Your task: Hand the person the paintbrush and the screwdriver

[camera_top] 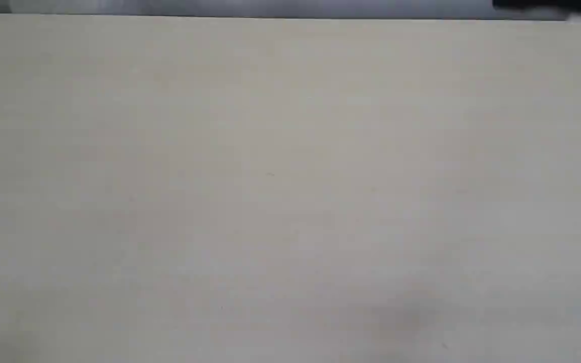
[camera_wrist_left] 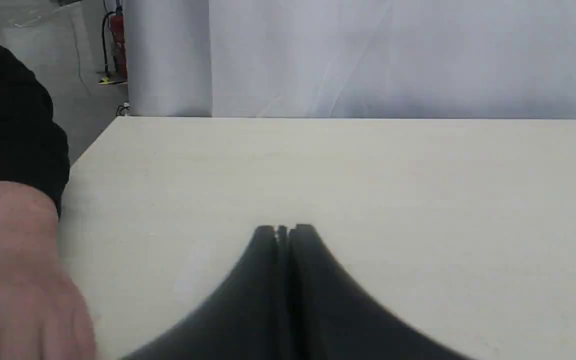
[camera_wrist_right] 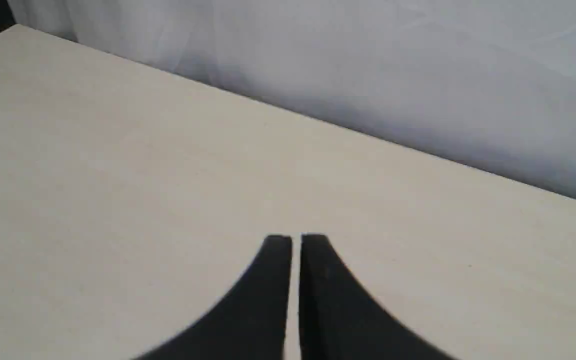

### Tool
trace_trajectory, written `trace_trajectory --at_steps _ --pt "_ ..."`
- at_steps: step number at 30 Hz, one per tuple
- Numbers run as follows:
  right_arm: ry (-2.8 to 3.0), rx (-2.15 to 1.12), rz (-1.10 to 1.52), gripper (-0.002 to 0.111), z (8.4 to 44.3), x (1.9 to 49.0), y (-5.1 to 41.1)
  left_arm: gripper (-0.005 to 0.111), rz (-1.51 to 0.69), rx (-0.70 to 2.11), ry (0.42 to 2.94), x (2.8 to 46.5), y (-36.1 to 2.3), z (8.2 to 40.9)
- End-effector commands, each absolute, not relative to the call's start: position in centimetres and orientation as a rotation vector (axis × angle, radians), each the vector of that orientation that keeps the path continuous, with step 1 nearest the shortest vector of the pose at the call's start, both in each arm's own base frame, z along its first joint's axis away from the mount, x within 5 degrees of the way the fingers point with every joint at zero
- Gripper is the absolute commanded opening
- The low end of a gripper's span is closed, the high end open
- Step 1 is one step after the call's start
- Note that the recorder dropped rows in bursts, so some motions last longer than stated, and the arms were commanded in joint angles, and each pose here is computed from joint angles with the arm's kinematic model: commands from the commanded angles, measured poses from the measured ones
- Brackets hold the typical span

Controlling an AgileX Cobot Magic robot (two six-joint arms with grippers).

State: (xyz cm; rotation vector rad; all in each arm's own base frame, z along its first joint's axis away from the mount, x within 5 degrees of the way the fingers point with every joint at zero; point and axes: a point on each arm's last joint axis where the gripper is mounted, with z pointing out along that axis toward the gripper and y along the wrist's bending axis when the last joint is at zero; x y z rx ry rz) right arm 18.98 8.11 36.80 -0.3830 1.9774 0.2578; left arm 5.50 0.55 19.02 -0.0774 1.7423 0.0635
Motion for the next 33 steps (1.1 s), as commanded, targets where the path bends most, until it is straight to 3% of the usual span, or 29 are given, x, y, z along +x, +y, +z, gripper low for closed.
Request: trace_trajectory --at_steps 1,13,25,33 --pt "1.893 -0.349 0.289 0.004 35.1 16.6 7.1 0.000 0.053 -0.076 1.732 5.5 0.5 19.1" --pt "1.757 -0.405 0.216 0.004 30.9 11.7 4.7 0.000 0.057 -0.074 1.731 5.5 0.5 19.1" --pt "1.549 -0.039 0.015 0.004 22.9 8.3 0.3 0.000 0.057 -0.074 1.731 5.5 0.5 19.1" --pt "1.567 0.005 -0.060 0.004 21.2 7.9 -0.3 0.000 0.057 -0.074 1.731 5.5 0.5 19.1"
